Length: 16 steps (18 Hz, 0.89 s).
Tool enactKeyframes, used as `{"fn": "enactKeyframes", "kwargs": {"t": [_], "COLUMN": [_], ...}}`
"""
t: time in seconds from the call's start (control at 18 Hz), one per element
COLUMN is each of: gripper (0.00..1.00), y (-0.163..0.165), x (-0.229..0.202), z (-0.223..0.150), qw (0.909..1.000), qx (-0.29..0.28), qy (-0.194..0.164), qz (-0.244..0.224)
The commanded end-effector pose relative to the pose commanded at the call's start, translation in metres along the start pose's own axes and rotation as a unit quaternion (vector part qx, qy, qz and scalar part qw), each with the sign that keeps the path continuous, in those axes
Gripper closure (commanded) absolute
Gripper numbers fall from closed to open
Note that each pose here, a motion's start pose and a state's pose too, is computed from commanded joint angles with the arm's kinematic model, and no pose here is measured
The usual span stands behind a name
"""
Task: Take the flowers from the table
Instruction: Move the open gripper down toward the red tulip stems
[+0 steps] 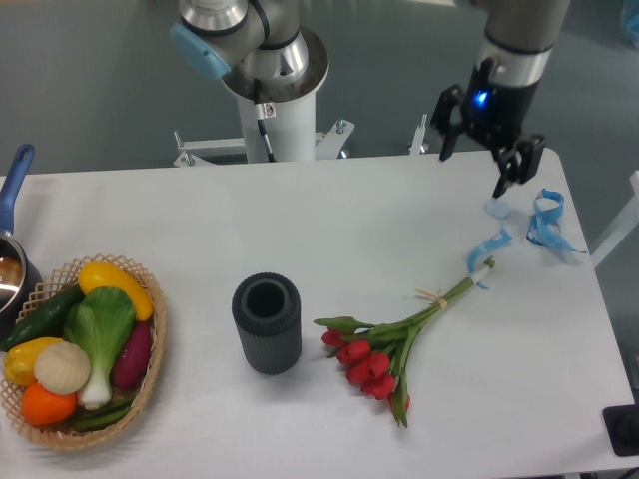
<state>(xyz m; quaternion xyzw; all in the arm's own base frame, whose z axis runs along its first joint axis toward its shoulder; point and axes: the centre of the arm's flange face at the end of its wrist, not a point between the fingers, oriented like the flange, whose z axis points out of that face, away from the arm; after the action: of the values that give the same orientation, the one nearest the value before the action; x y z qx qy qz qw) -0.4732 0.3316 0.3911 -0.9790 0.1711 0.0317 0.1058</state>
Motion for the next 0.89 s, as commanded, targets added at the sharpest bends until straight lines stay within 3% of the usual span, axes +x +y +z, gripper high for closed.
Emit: {"fn": "enactKeyframes", "kwargs": {"t": [0.44, 0.89], "gripper": [0.0, 0.0], "y": [-0.023, -0.042], "x": [-0.023, -0.026], "z": [0.104, 0.178], "qw": [0.9997, 0.9991], "qx": [0.002, 0.001], "qy": [0.019, 0.039], "qz": [0.017, 0.016]}}
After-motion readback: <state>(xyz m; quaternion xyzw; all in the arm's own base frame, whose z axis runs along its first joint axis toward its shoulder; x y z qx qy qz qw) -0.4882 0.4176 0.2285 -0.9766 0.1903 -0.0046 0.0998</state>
